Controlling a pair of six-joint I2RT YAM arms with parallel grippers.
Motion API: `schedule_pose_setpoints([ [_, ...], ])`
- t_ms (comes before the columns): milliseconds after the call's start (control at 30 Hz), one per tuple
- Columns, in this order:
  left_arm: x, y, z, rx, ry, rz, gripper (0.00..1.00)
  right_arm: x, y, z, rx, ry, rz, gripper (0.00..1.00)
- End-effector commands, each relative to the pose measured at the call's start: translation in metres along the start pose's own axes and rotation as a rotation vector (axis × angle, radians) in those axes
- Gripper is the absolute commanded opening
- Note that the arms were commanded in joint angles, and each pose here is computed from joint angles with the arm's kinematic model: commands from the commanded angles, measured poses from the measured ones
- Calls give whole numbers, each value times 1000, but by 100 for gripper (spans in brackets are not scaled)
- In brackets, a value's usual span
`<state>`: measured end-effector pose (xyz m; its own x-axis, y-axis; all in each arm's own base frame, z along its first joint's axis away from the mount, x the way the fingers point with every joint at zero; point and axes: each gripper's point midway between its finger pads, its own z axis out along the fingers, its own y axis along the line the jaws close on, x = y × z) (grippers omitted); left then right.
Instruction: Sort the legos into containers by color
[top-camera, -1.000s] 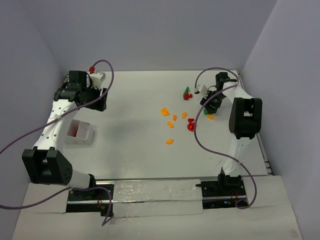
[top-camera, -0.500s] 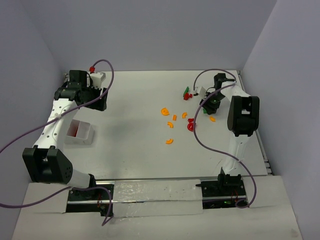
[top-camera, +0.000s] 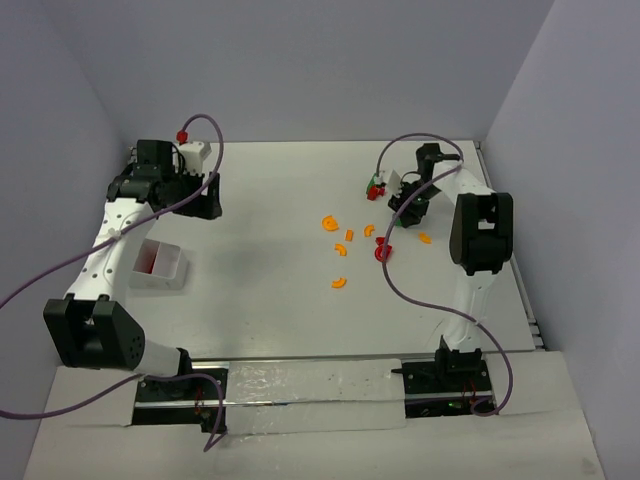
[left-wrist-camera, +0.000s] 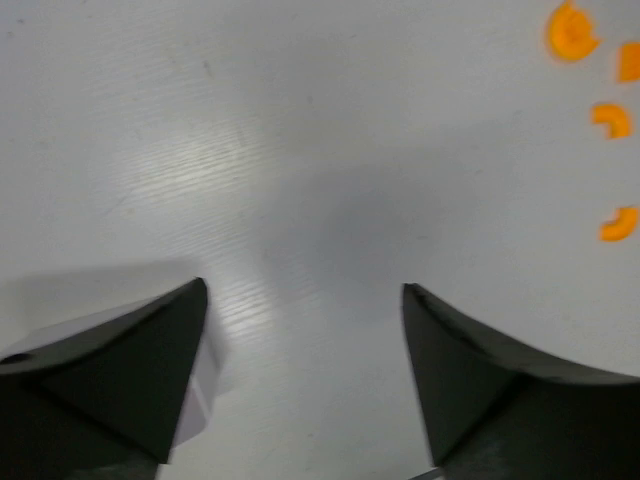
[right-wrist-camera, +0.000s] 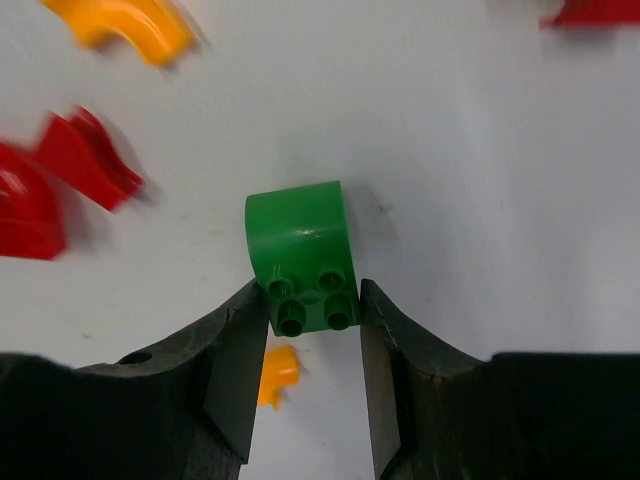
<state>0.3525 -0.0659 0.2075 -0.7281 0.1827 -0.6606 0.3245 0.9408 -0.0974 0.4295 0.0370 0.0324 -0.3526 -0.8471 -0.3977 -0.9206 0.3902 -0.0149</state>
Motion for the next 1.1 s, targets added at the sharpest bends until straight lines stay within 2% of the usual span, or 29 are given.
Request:
schedule_pose_setpoints([
  [0,-58,-49,-47,214,-246,-102,98,-101,26,-69,44,-258,-38,0],
  [67,-64,-66,-57,306,-281,-125,99,-130,44,-83,28,-329,-50,0],
  [133,-68,-88,-64,436,-302,-188,99,-177,77,-102,9,-431,-94,0],
  [300,-61,-116,-63,635,-254,-351,99,-248,138,-128,-22,-579,-166,0],
  [400,-58,-125,-60,712,-230,-434,99,-288,175,-132,-66,-643,-184,0],
  [500,-56,-131,-57,748,-219,-454,97,-312,196,-137,-71,-676,-198,0],
  [800,-45,-146,-49,771,-173,-457,89,-347,233,-136,-71,-695,-241,0],
  [1067,-42,-160,-44,799,-142,-451,84,-356,244,-132,-70,-686,-252,0],
])
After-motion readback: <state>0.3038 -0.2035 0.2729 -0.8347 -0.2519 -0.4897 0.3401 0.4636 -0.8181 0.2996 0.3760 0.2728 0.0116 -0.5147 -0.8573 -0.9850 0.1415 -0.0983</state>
